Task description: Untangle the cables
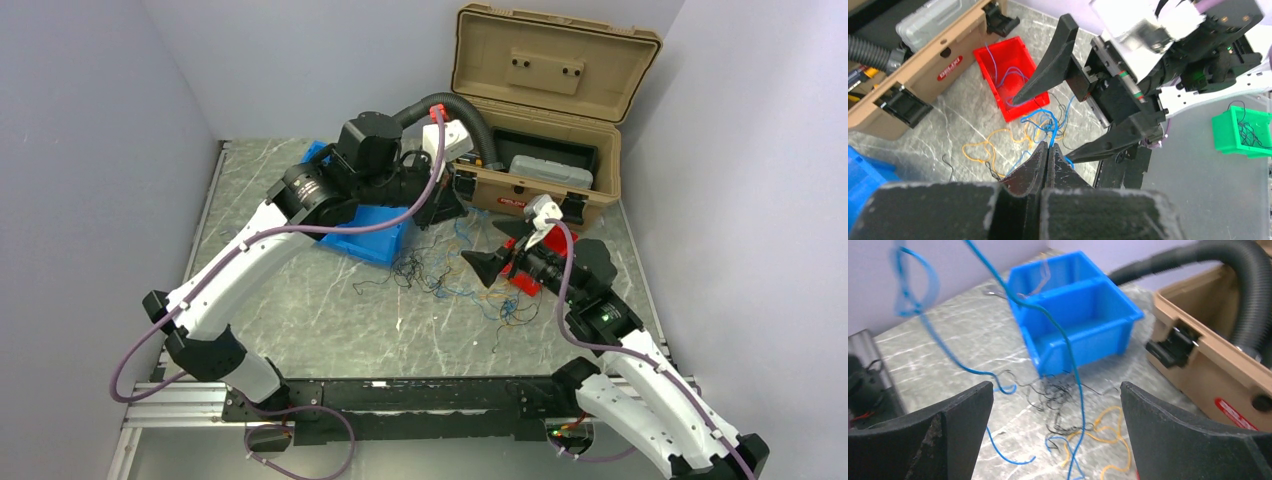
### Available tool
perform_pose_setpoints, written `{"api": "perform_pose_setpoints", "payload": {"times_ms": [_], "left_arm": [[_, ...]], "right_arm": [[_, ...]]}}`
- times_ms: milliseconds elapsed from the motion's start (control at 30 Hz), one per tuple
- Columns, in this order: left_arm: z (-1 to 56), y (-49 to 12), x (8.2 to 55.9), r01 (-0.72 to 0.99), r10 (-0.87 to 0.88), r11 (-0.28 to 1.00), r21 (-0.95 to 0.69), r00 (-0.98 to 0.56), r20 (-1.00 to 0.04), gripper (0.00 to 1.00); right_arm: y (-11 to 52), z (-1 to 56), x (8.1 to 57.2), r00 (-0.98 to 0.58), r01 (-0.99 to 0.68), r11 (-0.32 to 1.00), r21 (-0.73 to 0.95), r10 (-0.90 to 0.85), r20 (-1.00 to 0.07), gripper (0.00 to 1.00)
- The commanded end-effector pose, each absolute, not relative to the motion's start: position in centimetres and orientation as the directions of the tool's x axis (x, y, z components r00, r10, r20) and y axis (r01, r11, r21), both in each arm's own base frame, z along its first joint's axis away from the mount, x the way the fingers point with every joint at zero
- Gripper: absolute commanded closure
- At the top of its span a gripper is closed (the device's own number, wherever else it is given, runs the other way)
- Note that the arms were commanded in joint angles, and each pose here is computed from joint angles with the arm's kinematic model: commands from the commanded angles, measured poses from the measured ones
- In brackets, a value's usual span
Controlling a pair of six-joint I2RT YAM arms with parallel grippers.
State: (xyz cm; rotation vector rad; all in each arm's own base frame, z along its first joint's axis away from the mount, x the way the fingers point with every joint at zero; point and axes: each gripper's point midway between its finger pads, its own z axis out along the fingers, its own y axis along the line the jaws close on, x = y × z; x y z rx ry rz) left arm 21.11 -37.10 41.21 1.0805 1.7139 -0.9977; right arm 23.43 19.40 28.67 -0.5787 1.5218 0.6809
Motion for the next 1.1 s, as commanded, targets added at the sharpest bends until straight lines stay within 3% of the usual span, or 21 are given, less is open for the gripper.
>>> {"api": "perform_pose_setpoints", "payload": {"times_ms": [0,233,567,1067], "left_arm": [[40.6,-36.2,20.3,0.935,0.279,0.307,-0.177,-0.266,-0.923,1.00],[41.2,-36.5,19.6,0.939,0.258,0.274,-0.206,-0.279,-0.925,1.00],[41.2,-36.8,18.6,0.942,0.283,0.243,-0.234,-0.299,-0.911,1.00],[40.9,-37.4,18.0,0.941,0.324,0.235,-0.242,-0.311,-0.893,1.00]], "right_arm": [[22.1,32.2,19.9,0.078,-0.868,0.496,-0.023,0.089,-0.993,0.00],[23.8,32.3,18.7,0.012,-0.924,0.382,0.028,0.102,-0.995,0.05],[22.7,32.7,21.0,0.034,-0.852,0.522,0.035,0.122,-0.992,0.03],[22.5,32.1,21.9,0.082,-0.828,0.560,-0.018,0.089,-0.993,0.22]]}}
